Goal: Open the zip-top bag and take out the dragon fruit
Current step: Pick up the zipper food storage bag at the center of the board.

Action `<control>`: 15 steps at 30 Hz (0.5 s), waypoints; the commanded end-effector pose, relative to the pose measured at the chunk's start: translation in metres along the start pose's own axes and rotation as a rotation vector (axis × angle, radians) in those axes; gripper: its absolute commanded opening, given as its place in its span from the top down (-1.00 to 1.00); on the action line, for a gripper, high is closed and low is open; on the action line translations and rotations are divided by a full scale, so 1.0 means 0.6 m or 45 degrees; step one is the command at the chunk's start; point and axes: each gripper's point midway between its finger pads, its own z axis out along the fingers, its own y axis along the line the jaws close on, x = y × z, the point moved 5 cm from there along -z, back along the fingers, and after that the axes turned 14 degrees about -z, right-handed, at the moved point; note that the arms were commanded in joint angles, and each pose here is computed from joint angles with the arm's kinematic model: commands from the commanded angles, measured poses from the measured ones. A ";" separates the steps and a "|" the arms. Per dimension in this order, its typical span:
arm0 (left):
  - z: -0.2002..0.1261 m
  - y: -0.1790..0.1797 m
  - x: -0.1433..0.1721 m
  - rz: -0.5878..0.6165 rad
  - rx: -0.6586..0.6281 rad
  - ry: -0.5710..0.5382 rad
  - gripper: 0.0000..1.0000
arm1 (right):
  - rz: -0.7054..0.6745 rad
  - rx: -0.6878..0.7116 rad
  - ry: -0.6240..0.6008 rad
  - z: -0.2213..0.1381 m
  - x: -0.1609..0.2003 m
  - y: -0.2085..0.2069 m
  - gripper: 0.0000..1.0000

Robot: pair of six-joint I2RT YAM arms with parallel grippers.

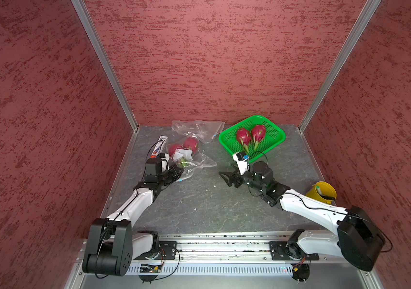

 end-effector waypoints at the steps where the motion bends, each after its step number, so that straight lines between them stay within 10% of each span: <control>1: -0.014 -0.039 0.003 0.053 0.061 0.053 1.00 | -0.261 0.092 -0.142 0.012 -0.048 0.016 -0.65; 15: -0.016 -0.107 0.018 0.069 0.232 0.197 1.00 | -0.782 0.147 -0.284 0.108 -0.063 0.092 -0.37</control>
